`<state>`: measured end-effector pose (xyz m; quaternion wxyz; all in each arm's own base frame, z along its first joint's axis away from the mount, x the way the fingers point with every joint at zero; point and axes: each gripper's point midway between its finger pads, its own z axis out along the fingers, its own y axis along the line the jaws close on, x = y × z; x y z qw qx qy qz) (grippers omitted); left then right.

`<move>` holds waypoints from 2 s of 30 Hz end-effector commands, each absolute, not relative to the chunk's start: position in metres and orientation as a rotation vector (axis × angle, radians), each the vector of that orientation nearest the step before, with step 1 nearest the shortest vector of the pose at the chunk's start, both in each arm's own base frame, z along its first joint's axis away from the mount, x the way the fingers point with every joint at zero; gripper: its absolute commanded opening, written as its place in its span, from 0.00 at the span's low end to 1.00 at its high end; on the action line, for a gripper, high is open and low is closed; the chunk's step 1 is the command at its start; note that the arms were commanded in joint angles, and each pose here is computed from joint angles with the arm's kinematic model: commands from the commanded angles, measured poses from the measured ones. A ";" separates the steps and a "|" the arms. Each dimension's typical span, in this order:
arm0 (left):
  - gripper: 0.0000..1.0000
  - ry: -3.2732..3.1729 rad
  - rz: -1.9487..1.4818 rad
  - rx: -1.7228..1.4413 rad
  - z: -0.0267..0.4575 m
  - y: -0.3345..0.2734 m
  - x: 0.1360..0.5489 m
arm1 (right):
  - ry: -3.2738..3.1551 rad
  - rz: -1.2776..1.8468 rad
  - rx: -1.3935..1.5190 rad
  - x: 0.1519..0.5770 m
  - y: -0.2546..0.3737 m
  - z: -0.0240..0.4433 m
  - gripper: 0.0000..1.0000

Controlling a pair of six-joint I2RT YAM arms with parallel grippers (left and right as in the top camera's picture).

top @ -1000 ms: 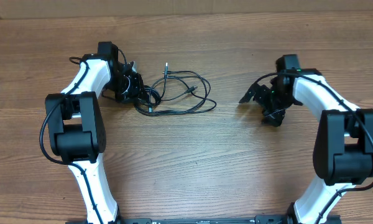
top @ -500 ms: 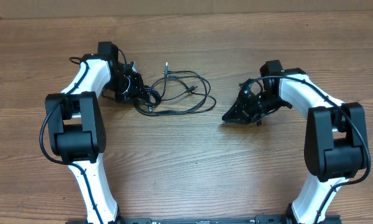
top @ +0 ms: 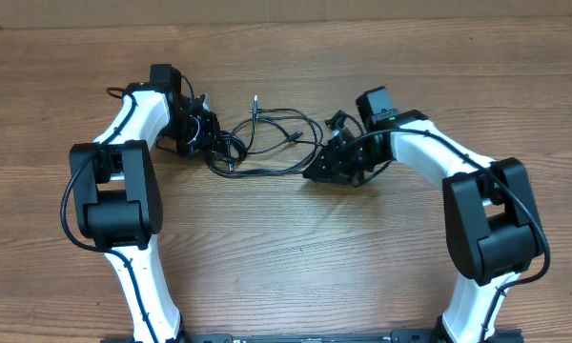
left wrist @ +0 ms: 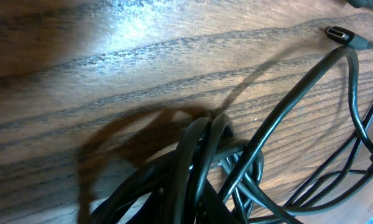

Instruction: Untangle cables

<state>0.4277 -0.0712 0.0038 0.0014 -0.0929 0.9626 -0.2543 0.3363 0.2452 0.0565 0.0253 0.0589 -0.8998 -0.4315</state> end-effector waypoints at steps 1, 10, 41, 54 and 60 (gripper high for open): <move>0.13 3.045 -0.814 -0.282 -0.007 -0.071 0.423 | -2.873 -1.330 0.136 0.361 0.243 0.057 0.04; 0.13 3.044 -0.815 -0.282 -0.007 -0.071 0.423 | -3.108 -1.039 -0.218 0.392 0.231 0.031 0.04; 0.12 3.041 -0.814 -0.281 -0.007 -0.071 0.423 | -3.136 -1.041 -0.653 0.442 0.218 -0.017 0.04; 0.12 3.041 -0.814 -0.280 -0.007 -0.071 0.423 | -2.851 -0.679 -1.054 0.400 0.106 -0.047 0.04; 0.12 3.041 -0.814 -0.280 -0.007 -0.071 0.423 | -2.788 -0.612 -1.089 0.385 0.074 -0.050 0.04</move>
